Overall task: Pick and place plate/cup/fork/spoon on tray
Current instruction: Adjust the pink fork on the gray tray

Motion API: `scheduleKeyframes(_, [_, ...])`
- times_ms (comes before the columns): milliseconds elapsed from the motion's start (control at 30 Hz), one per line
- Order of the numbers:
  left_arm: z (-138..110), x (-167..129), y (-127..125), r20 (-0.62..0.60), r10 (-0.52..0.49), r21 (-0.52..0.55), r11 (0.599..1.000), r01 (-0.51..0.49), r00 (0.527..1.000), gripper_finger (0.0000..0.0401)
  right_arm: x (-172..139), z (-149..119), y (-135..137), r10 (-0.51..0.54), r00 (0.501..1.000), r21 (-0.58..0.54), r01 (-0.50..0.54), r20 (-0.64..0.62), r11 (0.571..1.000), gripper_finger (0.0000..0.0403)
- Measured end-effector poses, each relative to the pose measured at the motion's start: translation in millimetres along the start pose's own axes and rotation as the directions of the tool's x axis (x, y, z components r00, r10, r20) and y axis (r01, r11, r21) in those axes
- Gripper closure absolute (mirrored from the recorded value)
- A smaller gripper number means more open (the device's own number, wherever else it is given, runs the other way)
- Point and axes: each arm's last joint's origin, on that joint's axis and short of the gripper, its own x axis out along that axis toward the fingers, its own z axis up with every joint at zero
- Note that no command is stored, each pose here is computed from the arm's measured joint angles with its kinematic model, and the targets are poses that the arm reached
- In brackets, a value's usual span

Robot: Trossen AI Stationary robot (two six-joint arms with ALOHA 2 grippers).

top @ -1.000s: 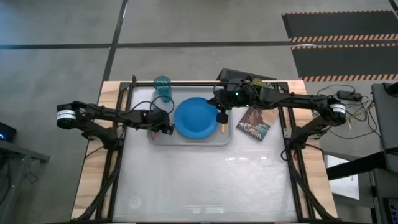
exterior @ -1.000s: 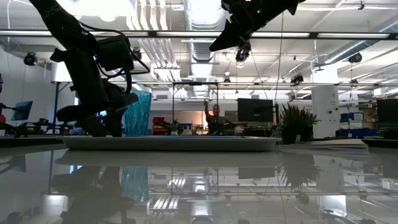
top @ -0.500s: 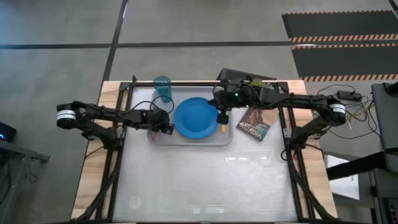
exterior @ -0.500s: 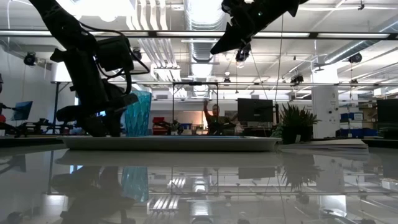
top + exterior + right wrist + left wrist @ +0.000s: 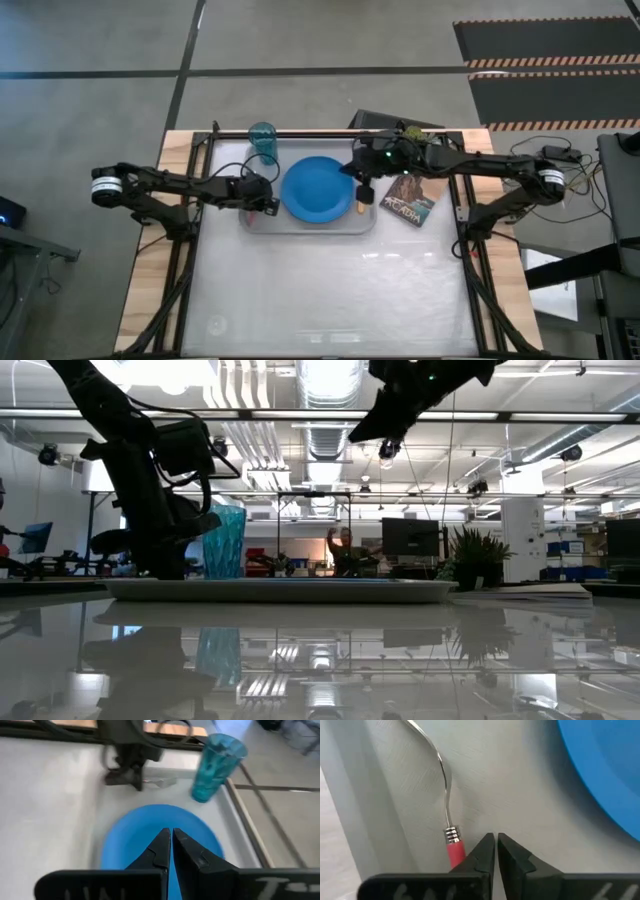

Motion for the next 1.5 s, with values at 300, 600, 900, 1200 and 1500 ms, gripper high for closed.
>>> scheduleKeyframes(300, [11.6,-28.3,-10.3,-0.022,0.008,0.017,1.000,-0.007,1.000,0.0400,-32.3,-16.2,12.2,0.066,0.995,0.077,-0.072,0.072,0.994,0.0394])
scheduleKeyframes(600, [12.0,-31.4,2.8,-0.042,0.038,-0.002,0.999,-0.038,0.998,0.0365,-48.8,-29.7,20.4,0.071,0.992,0.089,-0.081,0.109,0.993,0.0394])
scheduleKeyframes(900, [8.7,-25.6,9.4,-0.002,0.092,0.001,0.996,-0.092,0.996,0.0277,-55.7,-38.9,27.7,0.088,0.990,0.097,-0.099,0.112,0.990,0.0394])
scheduleKeyframes(1200, [-3.4,-9.4,17.9,0.029,0.040,-0.024,0.999,-0.039,0.999,0.0270,-56.4,-45.9,30.9,0.095,0.990,0.134,-0.109,0.106,0.985,0.0394])
scheduleKeyframes(1500, [-10.6,0.3,22.7,0.066,0.039,-0.046,0.998,-0.036,0.997,0.0362,-56.2,-44.4,30.5,0.091,0.988,0.141,-0.109,0.123,0.984,0.0394])
